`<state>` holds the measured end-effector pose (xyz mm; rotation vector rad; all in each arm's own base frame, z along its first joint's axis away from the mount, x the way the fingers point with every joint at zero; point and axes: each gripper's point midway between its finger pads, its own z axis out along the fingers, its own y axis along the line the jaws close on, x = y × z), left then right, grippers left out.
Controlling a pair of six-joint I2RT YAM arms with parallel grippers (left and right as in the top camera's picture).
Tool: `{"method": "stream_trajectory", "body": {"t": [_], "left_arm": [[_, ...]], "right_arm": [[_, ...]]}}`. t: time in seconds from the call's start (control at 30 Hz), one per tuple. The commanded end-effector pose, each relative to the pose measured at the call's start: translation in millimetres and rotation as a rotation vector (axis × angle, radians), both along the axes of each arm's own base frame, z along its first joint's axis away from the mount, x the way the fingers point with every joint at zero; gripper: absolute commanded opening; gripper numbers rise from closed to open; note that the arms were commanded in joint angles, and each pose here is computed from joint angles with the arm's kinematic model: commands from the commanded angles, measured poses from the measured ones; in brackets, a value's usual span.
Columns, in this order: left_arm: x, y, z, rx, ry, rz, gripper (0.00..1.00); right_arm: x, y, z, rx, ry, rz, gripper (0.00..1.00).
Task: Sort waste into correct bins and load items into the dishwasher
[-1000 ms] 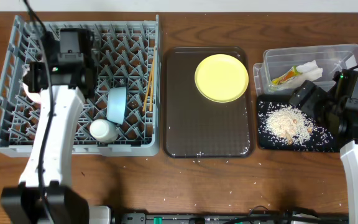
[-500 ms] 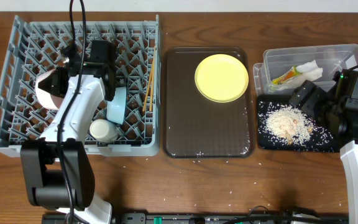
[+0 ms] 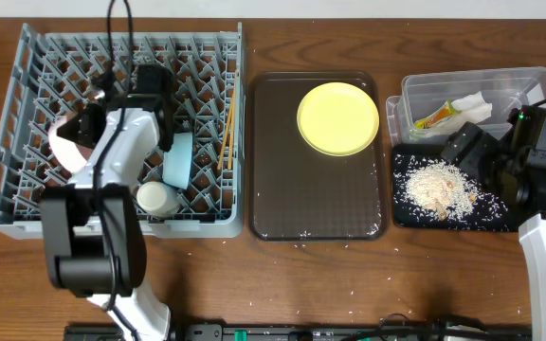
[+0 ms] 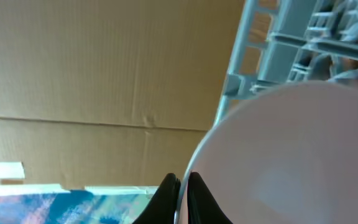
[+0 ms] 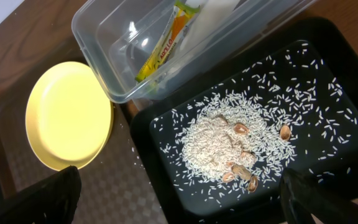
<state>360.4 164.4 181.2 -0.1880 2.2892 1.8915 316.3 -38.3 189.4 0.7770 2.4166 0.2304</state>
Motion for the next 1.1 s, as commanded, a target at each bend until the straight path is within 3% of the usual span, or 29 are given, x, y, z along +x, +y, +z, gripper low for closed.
{"method": "stream_trajectory", "body": {"t": [0.0,0.27,0.3,0.33,0.43,0.5,0.63,0.7,0.77,0.87,1.0,1.07], "left_arm": [[7.0,-16.6,1.2,0.014,-0.023,-0.039,0.07],[22.7,-62.9,0.9,0.012,-0.026,-0.162,0.10],[25.1,-72.6,1.0,0.012,-0.025,-0.188,0.17],[26.3,-78.8,2.1,0.013,-0.023,-0.205,0.35],[26.3,-93.6,15.0,0.005,-0.061,-0.244,0.51],[24.4,-109.1,28.7,-0.100,-0.133,-0.299,0.53],[18.5,-132.0,38.7,-0.389,-0.228,-0.399,0.53],[12.7,-148.0,50.9,-0.566,-0.304,-0.466,0.45],[3.8,-157.3,64.7,-0.675,-0.367,-0.505,0.10],[-7.6,-149.9,64.7,-0.783,-0.425,-0.453,0.08],[-5.4,-130.0,13.8,-1.105,-0.390,-0.315,0.07],[-0.8,-114.4,-2.6,-1.179,-0.402,-0.249,0.07]], "right_arm": [[-0.6,-2.9,5.6,0.004,-0.017,-0.017,0.99],[-0.6,-2.9,5.6,0.004,-0.017,-0.017,0.99],[-0.6,-2.9,5.6,0.004,-0.017,-0.017,0.99],[-0.6,-2.9,5.6,0.004,-0.017,-0.017,0.99],[-0.7,-2.9,5.6,0.004,-0.016,-0.017,0.99],[-0.6,-2.9,5.6,0.004,-0.017,-0.017,0.99],[-0.6,-2.9,5.6,0.004,-0.017,-0.017,0.99],[-0.7,-2.9,5.6,0.004,-0.016,-0.017,0.99],[-0.6,-2.9,5.6,0.004,-0.017,-0.017,0.99],[-0.6,-2.9,5.6,0.004,-0.017,-0.017,0.99],[-0.6,-2.9,5.6,0.004,-0.017,-0.017,0.99],[-0.7,-2.9,5.6,0.004,-0.016,-0.017,0.99]]}}
